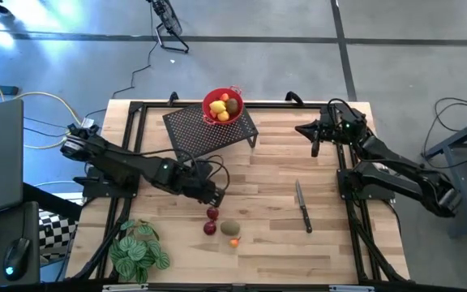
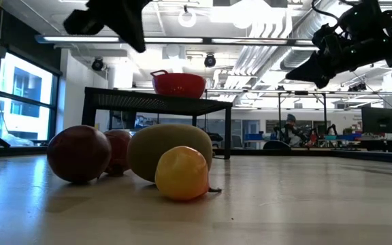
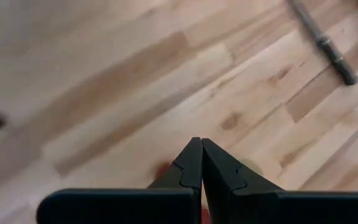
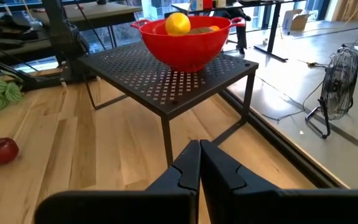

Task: Pick & Place Fruit
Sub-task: Put the top pomegranate into the red strainer bowl on the shelf

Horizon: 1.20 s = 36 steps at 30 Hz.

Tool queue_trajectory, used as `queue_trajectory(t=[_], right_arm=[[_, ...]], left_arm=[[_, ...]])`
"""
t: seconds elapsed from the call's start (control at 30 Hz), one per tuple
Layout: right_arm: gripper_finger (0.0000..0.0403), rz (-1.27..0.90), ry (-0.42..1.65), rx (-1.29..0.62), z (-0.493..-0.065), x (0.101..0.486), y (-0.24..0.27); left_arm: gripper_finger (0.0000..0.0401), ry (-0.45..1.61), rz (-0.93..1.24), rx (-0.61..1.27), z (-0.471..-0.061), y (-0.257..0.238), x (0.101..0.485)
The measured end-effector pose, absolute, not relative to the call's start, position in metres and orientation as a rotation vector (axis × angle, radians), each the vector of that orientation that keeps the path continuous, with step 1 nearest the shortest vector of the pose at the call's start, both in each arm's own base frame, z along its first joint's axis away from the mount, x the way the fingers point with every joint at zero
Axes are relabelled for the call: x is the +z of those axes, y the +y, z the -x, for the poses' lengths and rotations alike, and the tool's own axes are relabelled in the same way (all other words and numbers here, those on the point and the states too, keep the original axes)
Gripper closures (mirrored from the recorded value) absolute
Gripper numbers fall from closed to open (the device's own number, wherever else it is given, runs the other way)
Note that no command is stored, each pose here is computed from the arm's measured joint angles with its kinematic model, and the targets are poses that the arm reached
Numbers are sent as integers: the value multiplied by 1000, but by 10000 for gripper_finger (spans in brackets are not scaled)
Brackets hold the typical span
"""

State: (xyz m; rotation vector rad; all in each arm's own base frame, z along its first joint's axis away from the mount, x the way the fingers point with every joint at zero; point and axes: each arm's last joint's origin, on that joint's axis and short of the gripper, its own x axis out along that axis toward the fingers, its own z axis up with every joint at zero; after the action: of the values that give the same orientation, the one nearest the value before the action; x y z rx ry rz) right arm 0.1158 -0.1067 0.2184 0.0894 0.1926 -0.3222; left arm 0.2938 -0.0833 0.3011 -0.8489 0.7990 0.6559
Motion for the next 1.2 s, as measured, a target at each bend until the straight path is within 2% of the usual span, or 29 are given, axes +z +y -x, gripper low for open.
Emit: queue_trajectory(t=[0.23,0.43,1.07,1.2], right_arm=[[400,-103,208,-321,-117,216,-108],[400,-104,209,-321,-118,215,-109],[401,-99,202,-324,-118,216,-109],[401,-99,202,-324,-118,216,-109]], left_arm=[[401,884,977,670,-298,-88,291],[401,963,970,687,-303,-91,278],[401,957,958,651,-310,-93,273],[382,952,976,651,-312,-91,273]])
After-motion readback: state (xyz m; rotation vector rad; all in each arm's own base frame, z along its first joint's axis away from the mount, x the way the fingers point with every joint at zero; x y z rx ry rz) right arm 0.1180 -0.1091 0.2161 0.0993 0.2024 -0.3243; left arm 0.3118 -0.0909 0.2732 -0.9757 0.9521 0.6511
